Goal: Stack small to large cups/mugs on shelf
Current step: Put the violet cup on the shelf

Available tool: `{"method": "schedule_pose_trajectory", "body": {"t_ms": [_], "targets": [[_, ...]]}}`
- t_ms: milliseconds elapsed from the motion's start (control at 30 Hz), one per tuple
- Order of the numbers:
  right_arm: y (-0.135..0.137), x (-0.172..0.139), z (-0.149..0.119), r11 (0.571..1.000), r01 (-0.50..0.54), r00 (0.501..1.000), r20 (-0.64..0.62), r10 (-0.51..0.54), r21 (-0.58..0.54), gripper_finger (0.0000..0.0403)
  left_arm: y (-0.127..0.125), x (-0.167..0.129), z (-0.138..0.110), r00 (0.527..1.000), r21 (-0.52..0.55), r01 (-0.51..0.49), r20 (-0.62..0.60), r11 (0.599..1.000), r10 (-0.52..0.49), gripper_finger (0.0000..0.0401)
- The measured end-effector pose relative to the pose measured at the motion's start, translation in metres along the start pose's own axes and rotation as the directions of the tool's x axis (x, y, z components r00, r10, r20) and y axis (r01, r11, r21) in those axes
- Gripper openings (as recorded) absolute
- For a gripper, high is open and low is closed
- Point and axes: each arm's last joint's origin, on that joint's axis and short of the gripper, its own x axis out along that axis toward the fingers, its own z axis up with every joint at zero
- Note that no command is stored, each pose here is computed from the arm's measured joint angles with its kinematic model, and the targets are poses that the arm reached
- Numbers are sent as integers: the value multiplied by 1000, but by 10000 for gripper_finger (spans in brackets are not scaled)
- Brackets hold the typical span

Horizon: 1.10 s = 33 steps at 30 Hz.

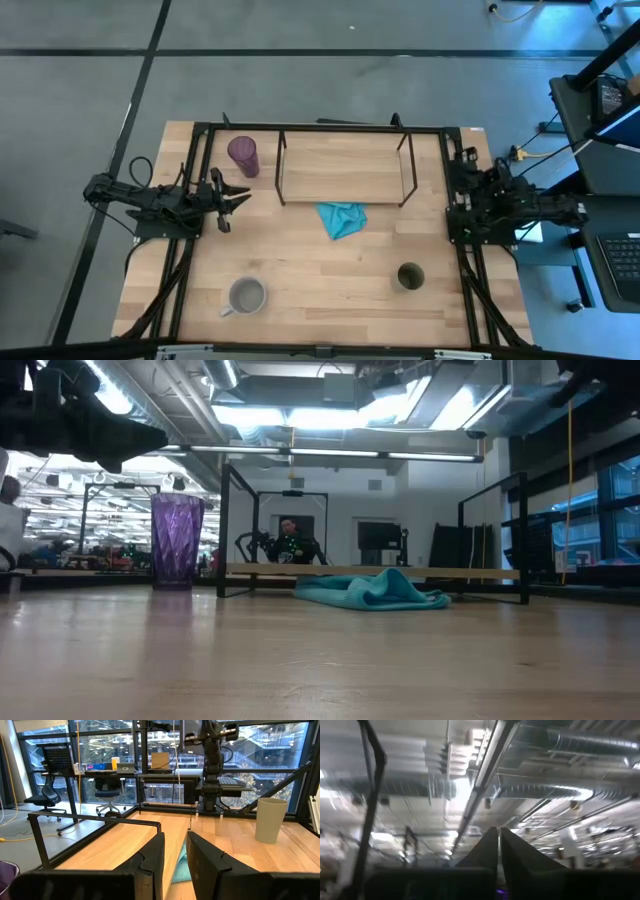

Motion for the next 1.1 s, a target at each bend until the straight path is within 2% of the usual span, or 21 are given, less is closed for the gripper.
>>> {"method": "schedule_pose_trajectory", "body": {"t_ms": [67,200,333,500,633,800,867,967,1033,1100], "targets": [[1,6,3,997,-11,1000,-18,10,-72,22,0,0,0,1000,0,0,0,1000,0,74],[6,22,14,992,-101,995,-32,99,-78,22,0,0,0,1000,0,0,0,1000,0,74],[12,46,22,977,-198,976,-110,190,-74,22,0,0,0,1000,0,0,0,1000,0,74],[20,89,31,975,-220,938,-284,201,-39,22,0,0,0,1000,0,0,0,1000,0,74],[27,128,40,966,-244,901,-387,195,-81,22,0,0,3,1000,-20,5,22,1000,-5,74],[29,162,58,961,-215,903,-410,129,-171,22,0,-1,11,995,-157,35,93,987,-21,74],[29,169,62,964,-188,903,-419,94,-189,22,0,-1,14,992,-316,58,126,947,-19,74],[29,175,65,966,-168,897,-437,67,-197,22,1,-2,20,985,-518,91,174,851,0,74],[29,176,67,966,-167,898,-435,66,-197,22,2,-2,21,983,-555,101,186,825,5,74],[29,176,66,969,-163,897,-437,66,-188,22,3,-2,21,982,-558,62,180,828,48,74]]}}
